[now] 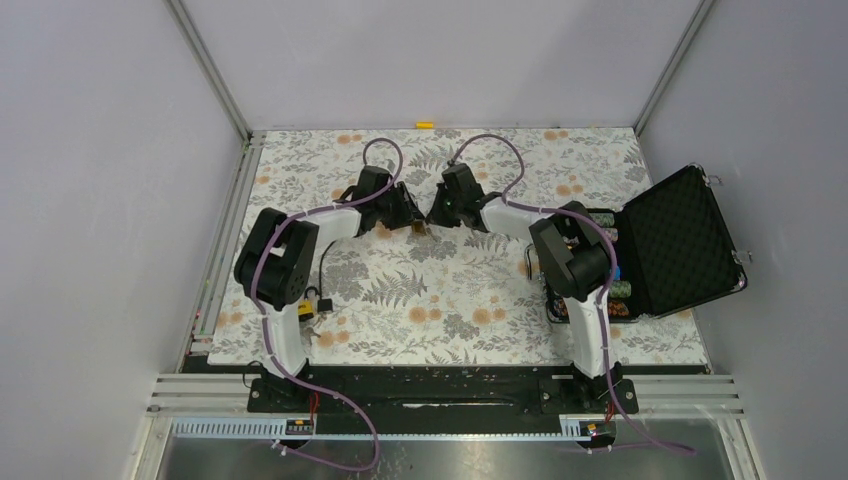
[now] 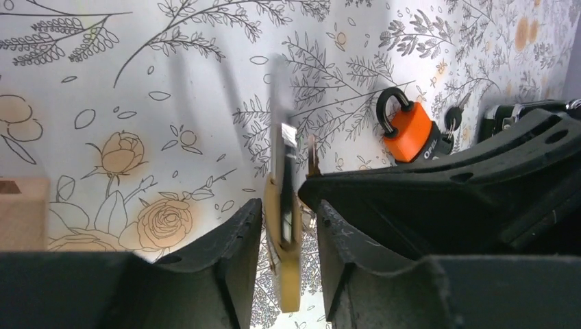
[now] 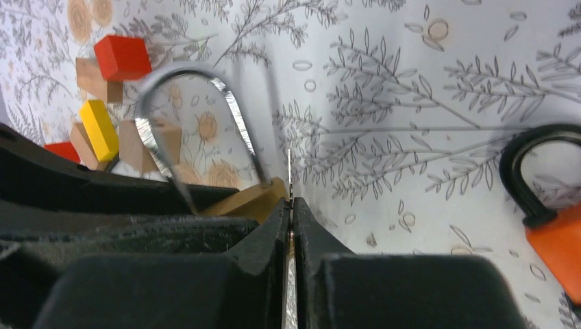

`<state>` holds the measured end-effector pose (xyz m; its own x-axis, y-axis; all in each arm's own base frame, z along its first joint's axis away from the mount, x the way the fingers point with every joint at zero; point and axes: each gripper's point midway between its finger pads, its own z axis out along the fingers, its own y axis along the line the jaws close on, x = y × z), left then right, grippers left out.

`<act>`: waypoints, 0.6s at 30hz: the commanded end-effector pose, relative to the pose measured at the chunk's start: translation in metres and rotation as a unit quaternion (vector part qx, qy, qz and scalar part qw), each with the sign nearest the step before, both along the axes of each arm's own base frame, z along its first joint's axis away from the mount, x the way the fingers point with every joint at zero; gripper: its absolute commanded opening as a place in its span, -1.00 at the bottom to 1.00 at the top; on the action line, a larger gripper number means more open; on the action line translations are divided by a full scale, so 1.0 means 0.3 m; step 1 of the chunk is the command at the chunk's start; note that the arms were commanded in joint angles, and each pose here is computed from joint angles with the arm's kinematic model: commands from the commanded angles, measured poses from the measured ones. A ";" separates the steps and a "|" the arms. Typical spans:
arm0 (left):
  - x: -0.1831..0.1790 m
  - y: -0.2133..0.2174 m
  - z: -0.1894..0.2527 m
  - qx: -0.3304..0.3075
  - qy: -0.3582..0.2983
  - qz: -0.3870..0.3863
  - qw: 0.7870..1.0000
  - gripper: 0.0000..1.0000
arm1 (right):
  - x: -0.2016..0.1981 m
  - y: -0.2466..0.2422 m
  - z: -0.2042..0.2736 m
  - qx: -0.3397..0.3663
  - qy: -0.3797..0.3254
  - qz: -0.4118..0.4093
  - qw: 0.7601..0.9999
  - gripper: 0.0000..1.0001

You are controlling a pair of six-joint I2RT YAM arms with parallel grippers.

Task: Lock with the key
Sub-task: Place the lock at the center of the board.

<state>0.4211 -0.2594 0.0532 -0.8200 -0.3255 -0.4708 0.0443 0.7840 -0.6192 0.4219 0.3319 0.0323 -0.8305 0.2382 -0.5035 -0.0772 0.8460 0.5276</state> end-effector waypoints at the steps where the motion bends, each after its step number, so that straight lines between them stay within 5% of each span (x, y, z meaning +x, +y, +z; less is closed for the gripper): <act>1: 0.048 -0.027 0.079 -0.026 -0.022 -0.012 0.999 -0.21 | 0.088 0.012 0.026 0.000 -0.003 -0.044 0.999 -0.80; 10: 0.033 0.079 0.121 0.017 -0.027 0.026 0.999 0.19 | 0.081 -0.017 0.102 -0.026 -0.005 -0.038 0.999 0.01; 18: -0.068 0.316 0.227 0.118 -0.044 0.132 0.983 0.37 | -0.007 -0.062 0.198 -0.046 -0.025 -0.006 0.999 0.15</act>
